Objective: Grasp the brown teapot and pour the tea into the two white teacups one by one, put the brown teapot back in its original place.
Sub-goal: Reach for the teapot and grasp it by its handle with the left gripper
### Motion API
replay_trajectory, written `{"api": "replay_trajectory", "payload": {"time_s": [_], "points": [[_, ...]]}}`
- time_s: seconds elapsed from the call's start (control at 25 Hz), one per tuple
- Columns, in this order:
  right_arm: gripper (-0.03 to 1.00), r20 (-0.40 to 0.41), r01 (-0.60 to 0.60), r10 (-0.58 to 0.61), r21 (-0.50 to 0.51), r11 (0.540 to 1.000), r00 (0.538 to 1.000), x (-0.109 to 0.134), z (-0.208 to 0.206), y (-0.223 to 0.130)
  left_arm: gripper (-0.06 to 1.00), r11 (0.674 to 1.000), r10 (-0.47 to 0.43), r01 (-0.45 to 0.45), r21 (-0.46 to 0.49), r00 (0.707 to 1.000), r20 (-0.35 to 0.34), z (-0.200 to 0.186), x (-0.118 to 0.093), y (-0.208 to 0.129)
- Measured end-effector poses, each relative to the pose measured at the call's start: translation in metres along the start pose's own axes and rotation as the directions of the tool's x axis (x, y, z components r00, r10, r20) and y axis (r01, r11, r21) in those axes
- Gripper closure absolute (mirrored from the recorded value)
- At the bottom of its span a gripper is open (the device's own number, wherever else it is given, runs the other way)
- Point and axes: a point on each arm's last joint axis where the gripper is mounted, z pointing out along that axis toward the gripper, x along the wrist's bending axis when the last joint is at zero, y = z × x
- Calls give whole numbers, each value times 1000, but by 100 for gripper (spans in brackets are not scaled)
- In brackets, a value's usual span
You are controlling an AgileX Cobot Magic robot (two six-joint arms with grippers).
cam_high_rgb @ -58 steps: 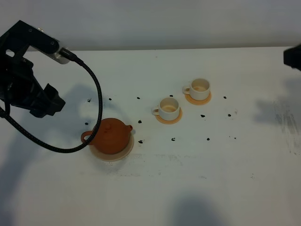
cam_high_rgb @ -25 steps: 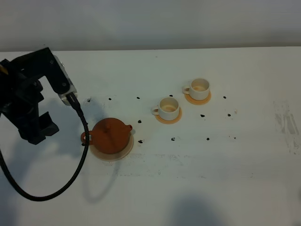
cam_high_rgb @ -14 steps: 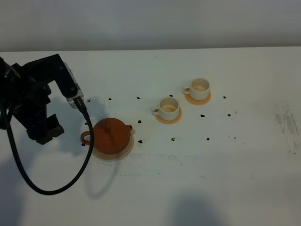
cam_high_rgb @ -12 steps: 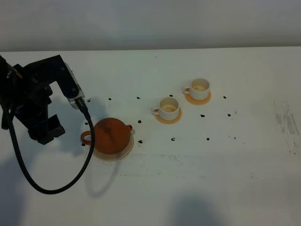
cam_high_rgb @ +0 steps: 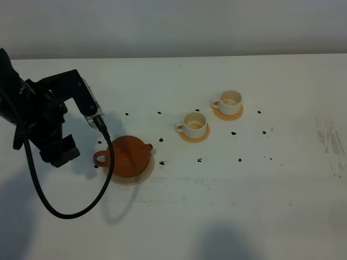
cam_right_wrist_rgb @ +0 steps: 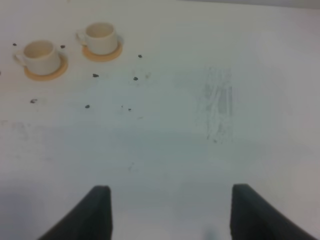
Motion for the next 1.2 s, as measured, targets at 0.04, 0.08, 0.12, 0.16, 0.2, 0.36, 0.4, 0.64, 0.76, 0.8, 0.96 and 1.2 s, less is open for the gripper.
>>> {"api": "replay_trajectory", "payload": {"time_s": [0.04, 0.08, 0.12, 0.16, 0.2, 0.36, 0.4, 0.64, 0.76, 0.8, 0.96, 1.2], "points": [[47, 0, 0, 0, 0, 1000, 1000, 0, 0, 0, 27, 1000, 0, 0, -1, 1000, -2, 0, 0, 0], [47, 0, 0, 0, 0, 1000, 1000, 0, 0, 0, 27, 1000, 0, 0, -5, 1000, -7, 0, 1, 1], [47, 2, -2, 2, 0, 1000, 1000, 0, 0, 0, 27, 1000, 0, 0, -9, 1000, -12, 0, 1, 1], [47, 9, -7, 7, 0, 1000, 1000, 0, 0, 0, 27, 1000, 0, 0, -10, 1000, -14, 0, 1, 1], [47, 25, -15, 15, 0, 1000, 1000, 1, 0, 0, 27, 1000, 0, 0, -11, 1000, -15, 0, 1, 1], [47, 99, -58, 58, -3, 998, 993, 2, 1, 1, 27, 1000, 2, -2, -11, 1000, -15, 0, 1, 1], [47, 115, -67, 67, -4, 998, 991, 2, 1, 1, 27, 1000, 1, -2, -11, 1000, -15, 0, 1, 1], [47, 117, -81, 81, -6, 997, 990, 3, 1, 1, 27, 1000, -1, 1, -13, 1000, -13, 0, 1, 1], [47, 116, -81, 81, -7, 997, 990, 3, 1, 1, 27, 1000, -11, 10, -20, 1000, -9, 0, 1, 2], [47, 115, -81, 82, -7, 997, 990, 3, 1, 1, 27, 1000, -12, 12, -21, 1000, -7, 0, 1, 2], [47, 115, -81, 82, -7, 997, 990, 3, 1, 1, 27, 999, -22, 22, -23, 1000, 5, 0, 0, 2], [47, 115, -81, 82, -7, 997, 990, 3, 1, 1, 27, 999, -36, 36, -24, 999, 23, 0, -2, 2]]}}
